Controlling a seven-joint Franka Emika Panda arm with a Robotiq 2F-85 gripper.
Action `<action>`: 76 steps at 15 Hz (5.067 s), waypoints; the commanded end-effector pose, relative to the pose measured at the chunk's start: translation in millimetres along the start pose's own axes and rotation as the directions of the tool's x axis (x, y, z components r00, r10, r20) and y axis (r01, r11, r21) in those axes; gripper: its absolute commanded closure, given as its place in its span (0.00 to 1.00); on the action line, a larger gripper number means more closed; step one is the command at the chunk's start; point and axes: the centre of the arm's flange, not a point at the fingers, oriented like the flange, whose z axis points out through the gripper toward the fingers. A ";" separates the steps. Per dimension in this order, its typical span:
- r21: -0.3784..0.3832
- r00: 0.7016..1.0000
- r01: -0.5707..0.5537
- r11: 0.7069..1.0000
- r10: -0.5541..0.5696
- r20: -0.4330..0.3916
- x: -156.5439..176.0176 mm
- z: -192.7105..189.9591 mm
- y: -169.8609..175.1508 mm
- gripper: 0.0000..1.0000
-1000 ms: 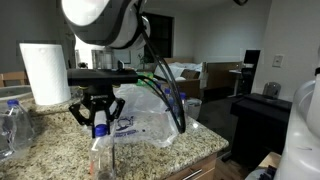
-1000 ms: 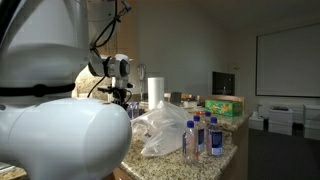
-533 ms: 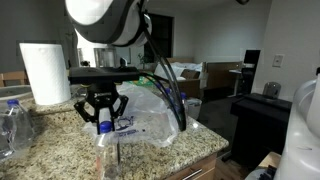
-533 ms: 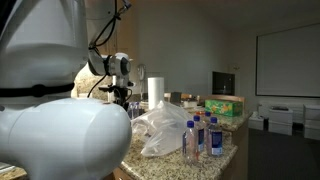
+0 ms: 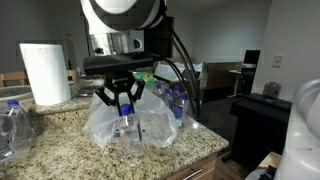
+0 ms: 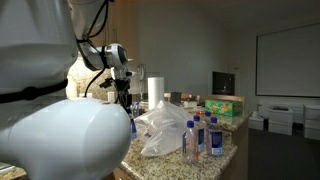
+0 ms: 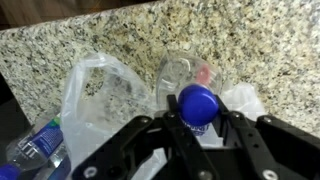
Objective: Put the bottles in the plastic bag
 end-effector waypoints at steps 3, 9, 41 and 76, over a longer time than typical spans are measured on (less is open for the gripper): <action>-0.108 0.979 -0.160 0.981 0.143 -0.148 -19.4 35.1 8.8 0.90; -0.154 0.902 -0.298 0.942 0.225 -0.367 7.8 44.8 20.9 0.90; -0.172 0.946 -0.257 0.951 0.210 -0.247 57.6 82.7 17.8 0.00; 0.041 0.990 0.136 0.990 -0.135 -0.033 154.8 -51.6 248.6 0.00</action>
